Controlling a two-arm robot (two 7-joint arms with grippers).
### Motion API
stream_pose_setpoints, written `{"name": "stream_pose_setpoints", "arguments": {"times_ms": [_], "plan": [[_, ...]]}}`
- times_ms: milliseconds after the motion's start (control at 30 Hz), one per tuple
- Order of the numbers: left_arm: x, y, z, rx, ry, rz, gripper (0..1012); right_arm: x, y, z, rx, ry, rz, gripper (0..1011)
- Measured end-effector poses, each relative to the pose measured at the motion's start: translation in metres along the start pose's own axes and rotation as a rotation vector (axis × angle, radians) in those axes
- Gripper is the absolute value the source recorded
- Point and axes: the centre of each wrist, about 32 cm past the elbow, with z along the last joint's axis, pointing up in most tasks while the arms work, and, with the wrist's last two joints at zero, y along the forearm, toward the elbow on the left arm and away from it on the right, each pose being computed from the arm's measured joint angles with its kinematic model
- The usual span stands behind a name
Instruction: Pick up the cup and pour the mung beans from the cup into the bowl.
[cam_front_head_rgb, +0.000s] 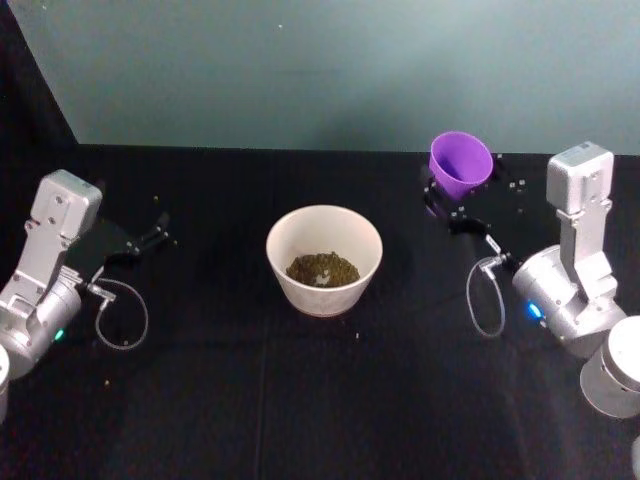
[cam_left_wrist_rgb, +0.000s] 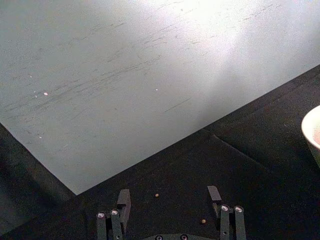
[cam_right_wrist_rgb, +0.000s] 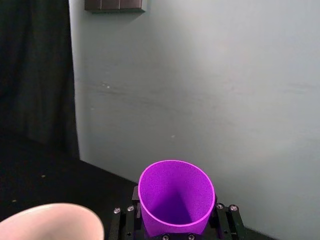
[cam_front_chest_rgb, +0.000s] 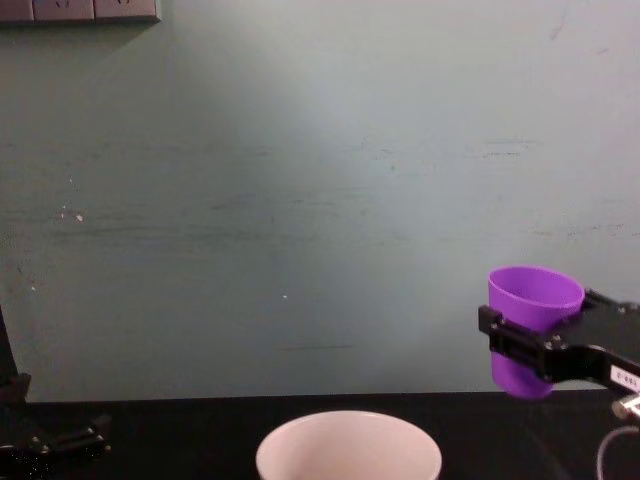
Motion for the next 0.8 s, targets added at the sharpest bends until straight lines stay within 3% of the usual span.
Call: {"name": "stream_pose_setpoints", "arguments": {"times_ms": [433, 800], "plan": [[0.0000, 0.0000, 0.0000, 0.000, 0.000, 0.000, 1000, 0.013, -0.002, -0.025, -0.073, 0.094, 0.110, 734], [0.0000, 0.0000, 0.0000, 0.000, 0.000, 0.000, 1000, 0.013, -0.006, -0.045, -0.120, 0.145, 0.151, 734]]}}
